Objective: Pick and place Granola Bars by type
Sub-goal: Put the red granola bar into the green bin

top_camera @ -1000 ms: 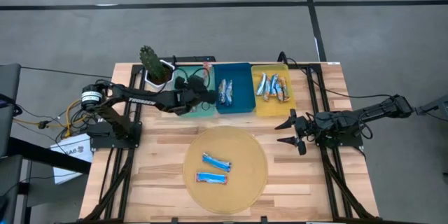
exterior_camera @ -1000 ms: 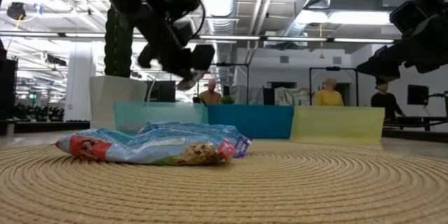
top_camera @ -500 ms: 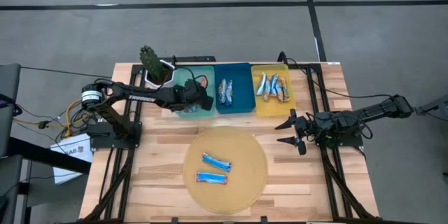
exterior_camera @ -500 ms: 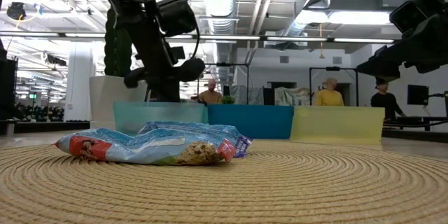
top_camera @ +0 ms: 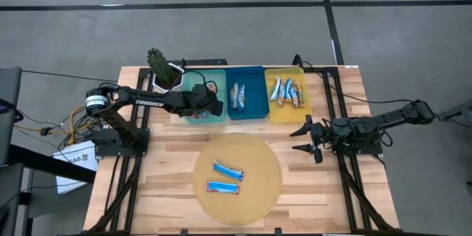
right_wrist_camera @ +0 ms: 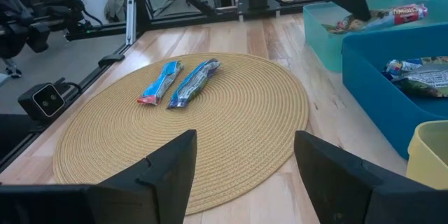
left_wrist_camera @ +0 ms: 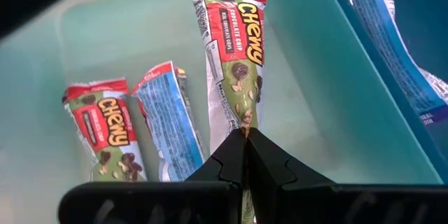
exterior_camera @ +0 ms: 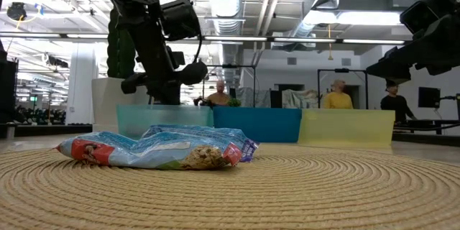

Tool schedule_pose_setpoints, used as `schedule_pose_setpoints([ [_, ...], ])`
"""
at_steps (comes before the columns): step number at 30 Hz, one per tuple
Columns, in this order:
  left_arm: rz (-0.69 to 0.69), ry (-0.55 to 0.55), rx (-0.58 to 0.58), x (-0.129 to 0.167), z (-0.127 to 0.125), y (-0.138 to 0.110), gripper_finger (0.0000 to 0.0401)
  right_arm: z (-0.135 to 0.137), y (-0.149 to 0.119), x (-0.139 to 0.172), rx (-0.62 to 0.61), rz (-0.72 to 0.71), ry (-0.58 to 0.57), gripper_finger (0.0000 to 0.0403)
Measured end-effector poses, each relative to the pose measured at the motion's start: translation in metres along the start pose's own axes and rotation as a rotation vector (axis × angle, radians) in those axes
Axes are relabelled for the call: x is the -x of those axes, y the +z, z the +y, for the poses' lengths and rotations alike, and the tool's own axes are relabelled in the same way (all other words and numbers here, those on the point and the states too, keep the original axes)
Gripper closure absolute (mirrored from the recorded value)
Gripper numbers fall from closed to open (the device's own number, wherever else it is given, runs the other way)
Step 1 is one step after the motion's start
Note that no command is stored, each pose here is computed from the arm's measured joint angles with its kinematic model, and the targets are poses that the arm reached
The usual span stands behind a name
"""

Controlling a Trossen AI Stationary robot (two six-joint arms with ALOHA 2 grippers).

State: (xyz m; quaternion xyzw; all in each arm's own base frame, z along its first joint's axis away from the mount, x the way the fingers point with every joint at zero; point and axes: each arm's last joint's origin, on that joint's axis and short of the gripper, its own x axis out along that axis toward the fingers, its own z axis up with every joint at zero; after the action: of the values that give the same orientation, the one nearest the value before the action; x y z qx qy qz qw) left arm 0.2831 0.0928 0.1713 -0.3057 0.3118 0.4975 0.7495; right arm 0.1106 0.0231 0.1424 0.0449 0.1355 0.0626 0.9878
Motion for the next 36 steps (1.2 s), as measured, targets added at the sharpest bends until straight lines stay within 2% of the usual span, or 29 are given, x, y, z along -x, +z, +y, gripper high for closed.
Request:
schedule_pose_setpoints([
  [6,0.024,-0.016,0.035,0.0000,-0.0004,-0.0008,0.0401,0.0000,-0.0001,0.0000,0.000,0.000,0.000,0.0168],
  [18,0.055,-0.041,0.030,0.0001,-0.0011,-0.0017,0.0399,-0.0001,-0.0001,0.0000,0.000,0.000,0.000,0.0168],
  [21,0.073,-0.055,0.021,0.0001,-0.0015,-0.0022,0.0379,0.0000,0.0000,0.0000,0.000,0.000,-0.001,0.0168],
  [29,0.077,-0.058,0.025,0.0001,-0.0017,-0.0022,0.0292,0.0000,-0.0002,0.0000,0.000,0.001,0.000,0.0168],
  [36,0.059,-0.077,-0.019,0.0006,-0.0040,-0.0014,0.0273,0.0000,-0.0001,0.0000,0.000,0.000,0.000,0.0168],
])
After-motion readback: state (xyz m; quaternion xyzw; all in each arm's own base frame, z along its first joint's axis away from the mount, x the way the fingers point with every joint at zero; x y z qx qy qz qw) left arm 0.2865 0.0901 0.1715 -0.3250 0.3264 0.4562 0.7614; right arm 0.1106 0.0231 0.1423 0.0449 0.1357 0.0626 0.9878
